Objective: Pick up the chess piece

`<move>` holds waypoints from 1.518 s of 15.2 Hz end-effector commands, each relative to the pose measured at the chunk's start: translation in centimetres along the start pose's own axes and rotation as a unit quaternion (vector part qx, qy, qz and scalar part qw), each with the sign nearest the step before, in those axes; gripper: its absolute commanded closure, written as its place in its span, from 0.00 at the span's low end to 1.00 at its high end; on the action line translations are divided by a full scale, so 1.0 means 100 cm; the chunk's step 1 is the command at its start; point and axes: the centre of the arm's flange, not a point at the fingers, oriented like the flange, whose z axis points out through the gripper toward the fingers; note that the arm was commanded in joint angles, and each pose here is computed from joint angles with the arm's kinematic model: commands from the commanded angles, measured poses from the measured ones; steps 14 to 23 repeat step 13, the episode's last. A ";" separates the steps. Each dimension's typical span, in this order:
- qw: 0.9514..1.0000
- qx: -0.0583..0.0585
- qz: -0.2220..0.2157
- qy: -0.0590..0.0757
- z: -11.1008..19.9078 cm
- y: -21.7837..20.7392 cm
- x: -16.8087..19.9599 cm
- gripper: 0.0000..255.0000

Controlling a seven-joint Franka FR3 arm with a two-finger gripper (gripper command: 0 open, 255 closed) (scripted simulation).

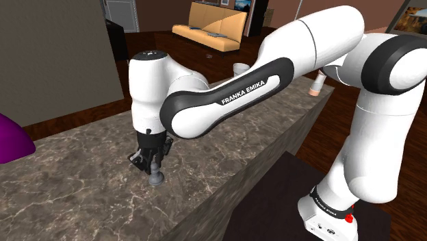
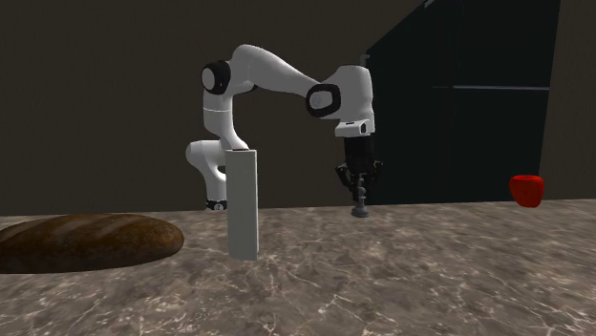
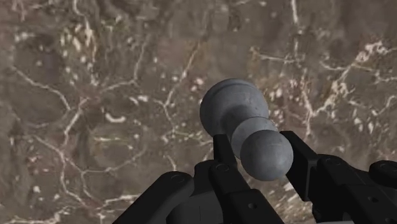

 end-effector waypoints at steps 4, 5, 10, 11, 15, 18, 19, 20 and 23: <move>1.000 0.000 0.000 0.000 -0.026 -0.003 0.001 1.00; 1.000 0.000 0.000 0.000 -0.031 -0.003 0.001 1.00; 1.000 0.000 0.000 0.000 -0.057 -0.006 0.002 1.00; 1.000 0.000 0.000 0.000 -0.063 -0.006 0.002 1.00; 1.000 0.000 0.000 0.000 -0.063 -0.006 0.002 1.00; 1.000 0.000 0.000 0.000 -0.063 -0.006 0.002 1.00; 1.000 0.000 0.000 0.000 -0.063 -0.006 0.002 1.00; 1.000 0.000 0.000 0.000 -0.063 -0.006 0.002 1.00; 1.000 0.000 0.000 0.000 -0.063 -0.006 0.002 1.00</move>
